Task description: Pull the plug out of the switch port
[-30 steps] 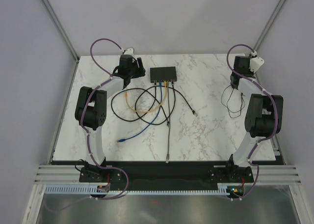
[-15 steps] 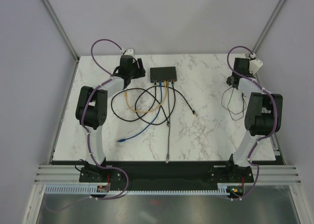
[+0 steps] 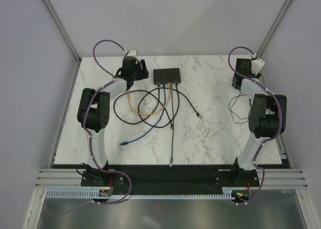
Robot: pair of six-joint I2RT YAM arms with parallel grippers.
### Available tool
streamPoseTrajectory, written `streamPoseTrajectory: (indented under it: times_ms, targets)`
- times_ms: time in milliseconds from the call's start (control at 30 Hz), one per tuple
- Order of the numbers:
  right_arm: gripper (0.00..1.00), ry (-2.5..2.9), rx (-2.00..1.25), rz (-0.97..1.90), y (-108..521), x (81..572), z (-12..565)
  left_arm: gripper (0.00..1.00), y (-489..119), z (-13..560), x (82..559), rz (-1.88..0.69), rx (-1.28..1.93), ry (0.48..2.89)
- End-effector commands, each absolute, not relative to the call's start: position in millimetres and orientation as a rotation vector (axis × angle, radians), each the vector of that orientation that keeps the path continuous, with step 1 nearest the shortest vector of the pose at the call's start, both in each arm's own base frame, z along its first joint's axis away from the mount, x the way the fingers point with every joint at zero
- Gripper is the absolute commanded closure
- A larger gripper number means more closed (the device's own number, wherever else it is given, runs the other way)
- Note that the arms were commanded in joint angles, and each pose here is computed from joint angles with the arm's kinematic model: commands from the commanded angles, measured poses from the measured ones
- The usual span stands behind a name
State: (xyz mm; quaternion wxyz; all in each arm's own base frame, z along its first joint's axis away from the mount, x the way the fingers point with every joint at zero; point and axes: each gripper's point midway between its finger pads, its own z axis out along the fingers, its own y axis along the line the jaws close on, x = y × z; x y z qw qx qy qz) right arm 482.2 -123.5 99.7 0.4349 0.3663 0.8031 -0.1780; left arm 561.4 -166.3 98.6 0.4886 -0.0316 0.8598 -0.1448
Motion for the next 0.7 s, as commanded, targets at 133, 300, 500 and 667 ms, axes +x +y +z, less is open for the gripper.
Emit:
streamPoseTrajectory:
  times_ms: [133, 300, 500, 667]
  targets:
    - [0.37, 1.985, 0.587, -0.435, -36, 523, 151, 0.3, -172, 122, 576, -0.395, -0.102, 2.018]
    - [0.32, 2.005, 0.457, -0.295, 27, 538, 156, 0.3, -178, 123, 575, -0.402, -0.091, 2.018]
    - [0.25, 2.088, 0.274, 0.09, 131, 559, 151, 0.32, -229, 137, 566, -0.627, 0.036, 1.995]
    - [0.02, 2.021, 0.05, 0.415, 193, 546, 149, 0.32, -249, 145, 566, -0.671, 0.12, 1.973]
